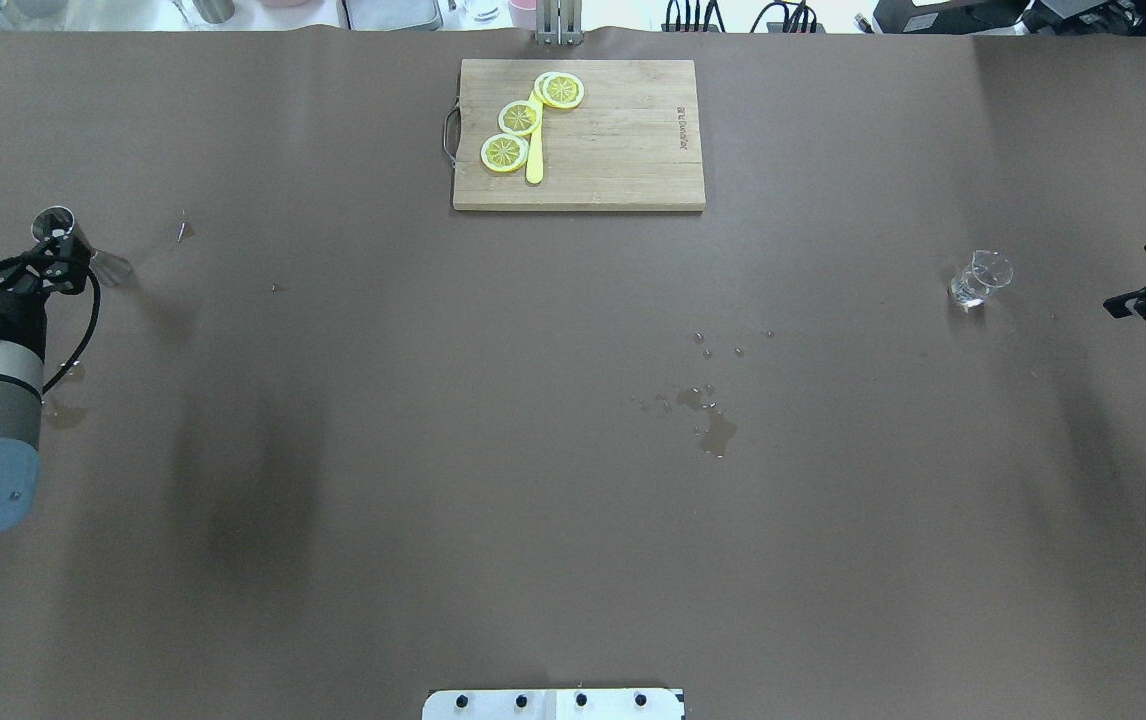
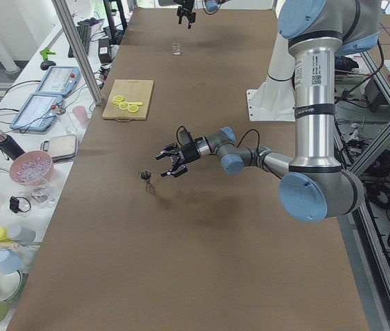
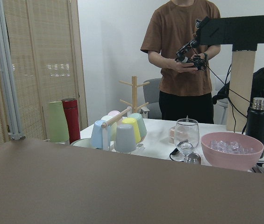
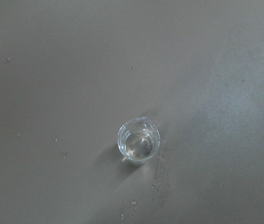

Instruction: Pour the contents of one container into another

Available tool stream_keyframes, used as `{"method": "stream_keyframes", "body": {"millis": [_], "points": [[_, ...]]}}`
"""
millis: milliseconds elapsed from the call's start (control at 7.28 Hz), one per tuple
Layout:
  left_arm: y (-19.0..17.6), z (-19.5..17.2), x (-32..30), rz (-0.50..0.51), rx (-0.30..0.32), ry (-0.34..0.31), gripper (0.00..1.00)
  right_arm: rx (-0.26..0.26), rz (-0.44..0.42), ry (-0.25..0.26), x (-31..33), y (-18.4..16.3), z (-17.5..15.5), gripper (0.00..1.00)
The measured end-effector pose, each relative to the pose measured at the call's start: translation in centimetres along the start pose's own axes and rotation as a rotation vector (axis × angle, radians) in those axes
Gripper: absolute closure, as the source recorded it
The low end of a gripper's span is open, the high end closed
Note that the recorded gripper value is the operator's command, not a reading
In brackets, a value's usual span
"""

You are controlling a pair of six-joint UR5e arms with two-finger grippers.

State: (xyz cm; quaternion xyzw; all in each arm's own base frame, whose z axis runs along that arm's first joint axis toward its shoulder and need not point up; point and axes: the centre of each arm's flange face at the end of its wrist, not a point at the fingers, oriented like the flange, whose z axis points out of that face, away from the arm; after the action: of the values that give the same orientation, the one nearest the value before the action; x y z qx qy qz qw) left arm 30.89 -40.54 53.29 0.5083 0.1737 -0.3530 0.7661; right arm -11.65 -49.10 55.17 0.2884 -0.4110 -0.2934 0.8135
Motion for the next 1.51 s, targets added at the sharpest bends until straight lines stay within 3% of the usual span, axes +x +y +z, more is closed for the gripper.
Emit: {"method": "stream_keyframes", "body": {"millis": [275, 961, 1236, 1510], "points": [[2.2, 0.7, -0.3, 0.013, 0.001, -0.012, 0.03, 0.063, 0.063, -0.019, -0.9, -0.3, 1.1, 0.01], [4.7, 3.9, 2.5, 0.011, 0.019, -0.041, 0.03, 0.169, 0.068, 0.019, -1.5, 1.5, 4.3, 0.01], [5.3, 5.6, 3.1, 0.003, 0.032, -0.064, 0.03, 0.226, 0.075, 0.010, -2.4, 2.0, 5.7, 0.00], [5.5, 7.2, 3.3, -0.008, 0.047, -0.088, 0.03, 0.250, 0.070, 0.006, -2.7, 2.0, 6.3, 0.00]]}}
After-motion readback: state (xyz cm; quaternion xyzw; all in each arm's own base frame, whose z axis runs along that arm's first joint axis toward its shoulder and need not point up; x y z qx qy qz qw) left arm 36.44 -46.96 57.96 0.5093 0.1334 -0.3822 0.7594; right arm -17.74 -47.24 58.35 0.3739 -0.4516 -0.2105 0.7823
